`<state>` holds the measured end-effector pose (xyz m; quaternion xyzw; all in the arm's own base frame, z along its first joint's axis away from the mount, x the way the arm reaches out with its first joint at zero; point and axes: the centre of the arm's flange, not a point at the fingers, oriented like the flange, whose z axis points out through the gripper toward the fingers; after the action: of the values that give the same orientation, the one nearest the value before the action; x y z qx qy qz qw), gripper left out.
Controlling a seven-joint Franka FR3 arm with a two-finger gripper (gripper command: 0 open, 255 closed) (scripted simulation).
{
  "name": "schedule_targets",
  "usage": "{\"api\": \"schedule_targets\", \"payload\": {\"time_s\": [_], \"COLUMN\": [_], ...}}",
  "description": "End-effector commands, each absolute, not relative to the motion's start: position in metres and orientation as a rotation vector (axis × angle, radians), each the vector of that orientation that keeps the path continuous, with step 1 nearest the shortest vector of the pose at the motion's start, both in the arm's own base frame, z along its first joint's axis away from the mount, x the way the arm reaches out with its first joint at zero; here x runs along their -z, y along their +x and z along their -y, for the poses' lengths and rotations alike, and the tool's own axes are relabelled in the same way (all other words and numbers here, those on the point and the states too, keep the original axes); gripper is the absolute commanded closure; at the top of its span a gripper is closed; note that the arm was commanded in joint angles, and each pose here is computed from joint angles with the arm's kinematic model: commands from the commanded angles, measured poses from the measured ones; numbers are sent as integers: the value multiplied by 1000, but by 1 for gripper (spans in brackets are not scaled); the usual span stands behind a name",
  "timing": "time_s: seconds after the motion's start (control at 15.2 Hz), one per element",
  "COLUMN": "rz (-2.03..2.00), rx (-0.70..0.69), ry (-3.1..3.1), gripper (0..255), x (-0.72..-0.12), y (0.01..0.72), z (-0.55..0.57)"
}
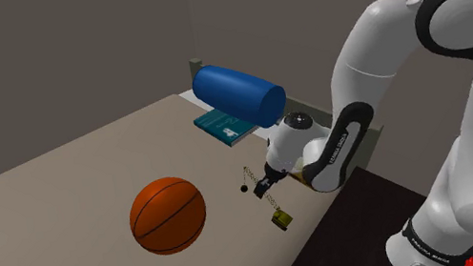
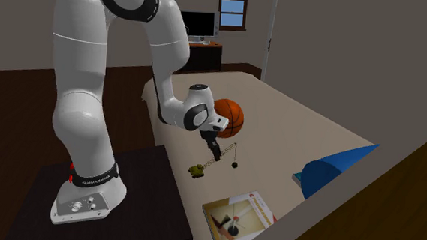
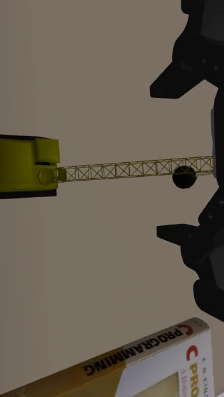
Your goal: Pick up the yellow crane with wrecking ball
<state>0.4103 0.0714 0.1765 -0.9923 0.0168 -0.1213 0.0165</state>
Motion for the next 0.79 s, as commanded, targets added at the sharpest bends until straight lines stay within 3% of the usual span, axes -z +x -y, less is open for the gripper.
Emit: {"api": "schedule_targets", "payload": {"time_s": [0.0,0.4,0.46,0.73], "rz": [-53,-53,-53,-53], "rx": [378,378,378,378], "ry": [-3085,-3085,-3085,-3085], "gripper": [0,0,255,255], "x": [-164,-140,-139,-139], "y": [409,409,409,409], "z": [-72,-72,-71,-72]}}
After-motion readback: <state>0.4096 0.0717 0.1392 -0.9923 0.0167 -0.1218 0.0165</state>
